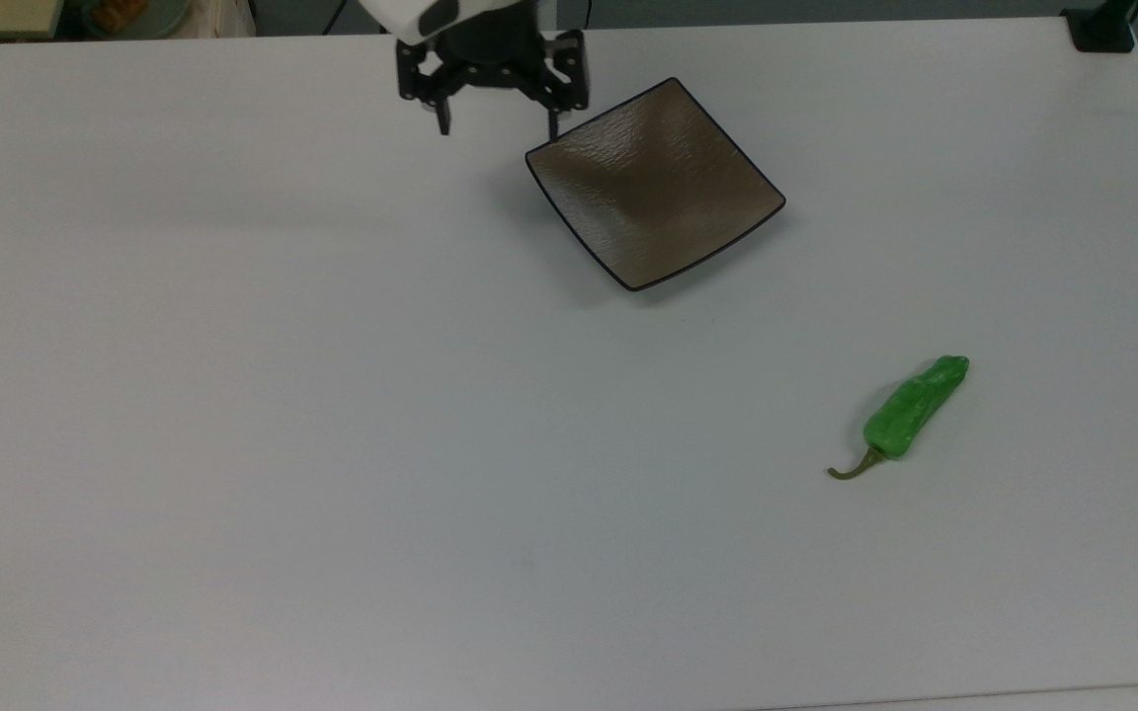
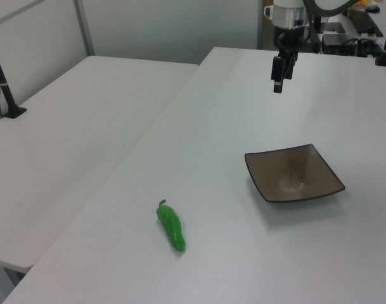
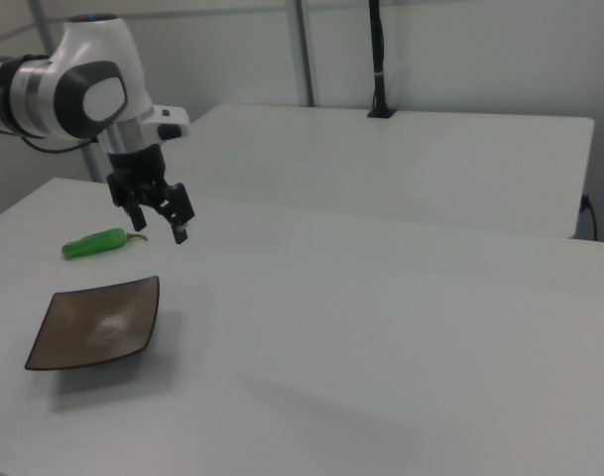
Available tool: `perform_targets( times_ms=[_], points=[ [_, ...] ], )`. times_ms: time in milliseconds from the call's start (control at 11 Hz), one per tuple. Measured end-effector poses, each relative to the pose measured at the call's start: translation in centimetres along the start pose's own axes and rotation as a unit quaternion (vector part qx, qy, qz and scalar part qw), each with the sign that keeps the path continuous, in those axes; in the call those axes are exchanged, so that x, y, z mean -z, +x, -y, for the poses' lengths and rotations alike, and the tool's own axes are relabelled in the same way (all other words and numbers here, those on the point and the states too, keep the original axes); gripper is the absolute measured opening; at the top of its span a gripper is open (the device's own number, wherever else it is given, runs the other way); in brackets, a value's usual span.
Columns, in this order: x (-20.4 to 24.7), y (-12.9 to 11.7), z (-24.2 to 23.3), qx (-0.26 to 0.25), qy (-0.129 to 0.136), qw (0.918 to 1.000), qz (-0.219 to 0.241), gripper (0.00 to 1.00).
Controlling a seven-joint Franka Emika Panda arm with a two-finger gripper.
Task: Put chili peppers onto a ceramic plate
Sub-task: 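Move the open gripper over the plate toward the green chili pepper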
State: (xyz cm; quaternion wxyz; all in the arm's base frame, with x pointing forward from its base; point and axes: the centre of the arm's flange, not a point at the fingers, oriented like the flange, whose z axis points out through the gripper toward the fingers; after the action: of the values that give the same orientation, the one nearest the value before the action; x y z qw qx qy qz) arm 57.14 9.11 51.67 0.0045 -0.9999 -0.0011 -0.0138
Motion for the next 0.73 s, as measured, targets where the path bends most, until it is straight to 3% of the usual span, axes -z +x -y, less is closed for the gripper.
perform_targets(
  times_ms=[182,363,726],
  points=[
    [-0.5,0.8,3.2,-0.03,0.006,0.9995,-0.007,1.0],
    [-1.1,1.8,6.9,-0.066,0.033,0.9971,-0.02,1.0],
    [-2.2,2.7,14.3,-0.144,0.079,0.9851,-0.05,1.0]
  ],
)
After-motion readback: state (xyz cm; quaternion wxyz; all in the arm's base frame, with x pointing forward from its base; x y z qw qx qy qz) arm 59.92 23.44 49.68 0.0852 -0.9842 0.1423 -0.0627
